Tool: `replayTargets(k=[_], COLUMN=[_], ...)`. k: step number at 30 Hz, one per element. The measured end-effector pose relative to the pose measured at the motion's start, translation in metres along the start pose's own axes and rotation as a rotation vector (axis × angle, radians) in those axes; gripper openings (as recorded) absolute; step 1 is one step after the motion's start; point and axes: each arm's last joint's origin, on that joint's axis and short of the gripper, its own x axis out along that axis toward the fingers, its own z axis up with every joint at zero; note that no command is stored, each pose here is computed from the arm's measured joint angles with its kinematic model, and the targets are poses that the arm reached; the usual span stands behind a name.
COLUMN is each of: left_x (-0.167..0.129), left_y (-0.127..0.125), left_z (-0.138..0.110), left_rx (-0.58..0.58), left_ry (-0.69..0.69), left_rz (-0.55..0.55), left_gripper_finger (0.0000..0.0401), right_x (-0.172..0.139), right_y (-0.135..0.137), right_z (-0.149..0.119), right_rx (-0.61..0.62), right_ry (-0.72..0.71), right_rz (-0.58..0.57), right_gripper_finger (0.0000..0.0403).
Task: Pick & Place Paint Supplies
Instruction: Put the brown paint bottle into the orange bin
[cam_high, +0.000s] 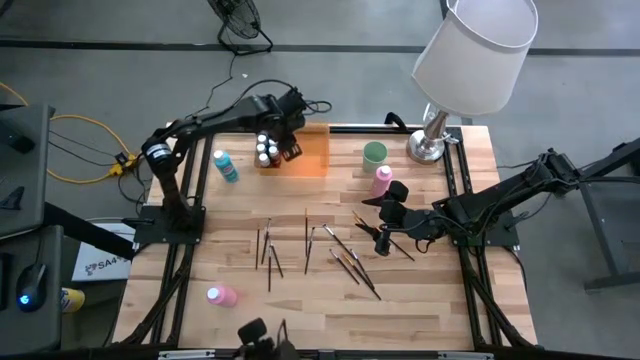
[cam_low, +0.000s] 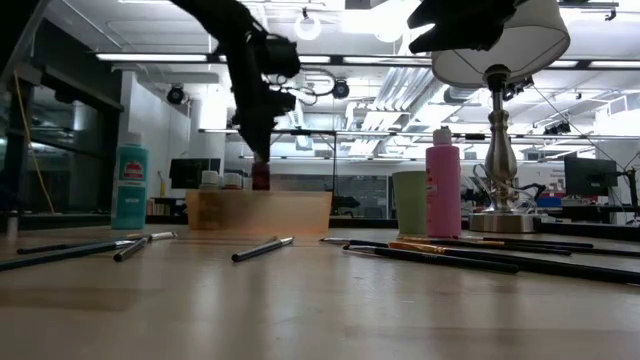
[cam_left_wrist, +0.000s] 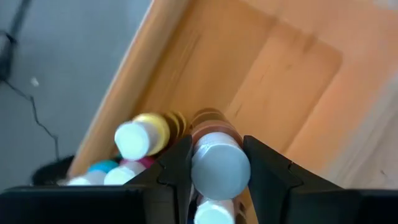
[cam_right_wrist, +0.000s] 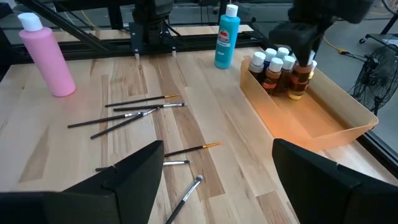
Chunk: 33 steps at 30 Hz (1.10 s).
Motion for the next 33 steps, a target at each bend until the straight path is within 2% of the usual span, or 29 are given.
replayTargets(k=[6,23,33], left_x=[0.014,0.023,0.040], left_y=[0.016,0.013,0.013], left_z=[-0.006,-0.011,-0.012], left_rx=[-0.077,-0.116,-0.134], left_ry=[0.065,0.105,0.152], left_rz=[-0.030,-0.040,-0.049], left_gripper_finger=[0.0115,0.0115,0.0115], right_x=[0.000,0.000,0.000], right_y=[0.000,0.000,0.000], right_z=[0.000,0.000,0.000], right_rx=[0.000,0.004,0.005], right_ry=[0.000,0.000,-0.001], right_rz=[0.000,0.000,0.000], right_gripper_finger=[0.0293,0.0293,0.0293])
